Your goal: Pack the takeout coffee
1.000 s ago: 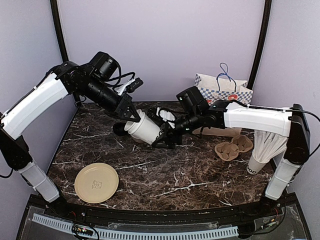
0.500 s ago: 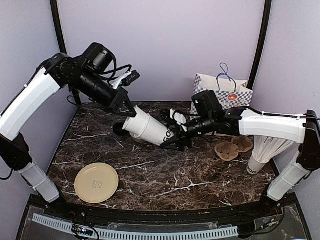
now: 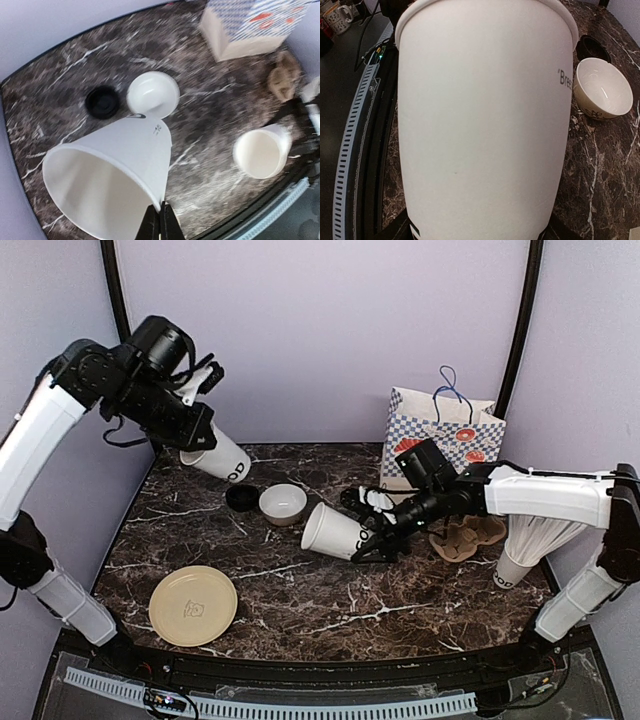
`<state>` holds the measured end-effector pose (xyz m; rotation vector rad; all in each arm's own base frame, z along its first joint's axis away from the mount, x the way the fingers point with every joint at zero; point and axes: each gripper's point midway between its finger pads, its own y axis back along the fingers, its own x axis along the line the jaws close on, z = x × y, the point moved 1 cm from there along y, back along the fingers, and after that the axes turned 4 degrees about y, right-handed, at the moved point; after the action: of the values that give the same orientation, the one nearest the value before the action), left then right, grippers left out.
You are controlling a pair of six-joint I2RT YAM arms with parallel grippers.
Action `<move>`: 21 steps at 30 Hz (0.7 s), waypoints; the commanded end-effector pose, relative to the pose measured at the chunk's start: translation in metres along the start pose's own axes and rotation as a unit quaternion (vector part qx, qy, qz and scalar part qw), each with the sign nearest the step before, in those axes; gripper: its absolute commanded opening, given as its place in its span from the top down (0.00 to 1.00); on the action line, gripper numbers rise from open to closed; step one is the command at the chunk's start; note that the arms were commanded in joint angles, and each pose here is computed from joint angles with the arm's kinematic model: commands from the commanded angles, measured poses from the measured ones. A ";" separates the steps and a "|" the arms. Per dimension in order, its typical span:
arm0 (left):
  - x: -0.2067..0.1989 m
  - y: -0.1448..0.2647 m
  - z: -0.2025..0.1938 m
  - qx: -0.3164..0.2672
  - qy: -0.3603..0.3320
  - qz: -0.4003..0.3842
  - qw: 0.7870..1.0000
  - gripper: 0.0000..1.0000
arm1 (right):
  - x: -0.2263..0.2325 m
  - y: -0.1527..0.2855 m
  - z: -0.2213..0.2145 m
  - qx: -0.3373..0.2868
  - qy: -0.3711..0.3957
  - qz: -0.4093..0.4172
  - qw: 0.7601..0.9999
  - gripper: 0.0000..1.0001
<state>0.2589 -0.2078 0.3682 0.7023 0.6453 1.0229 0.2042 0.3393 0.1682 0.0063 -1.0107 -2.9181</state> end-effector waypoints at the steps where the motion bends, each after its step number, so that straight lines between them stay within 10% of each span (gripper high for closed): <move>1: 0.092 -0.049 -0.044 0.117 0.013 0.225 0.967 1.00 | 0.009 0.028 0.035 -0.042 0.018 0.016 0.999 0.37; 21: 0.236 -0.178 -0.084 0.230 0.107 0.245 0.936 1.00 | 0.041 0.081 0.082 -0.076 0.046 0.050 0.995 0.36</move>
<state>0.3676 -0.0374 0.1570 1.1982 0.9508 1.4872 0.1700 0.3275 0.2757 0.0646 -0.7686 -2.8762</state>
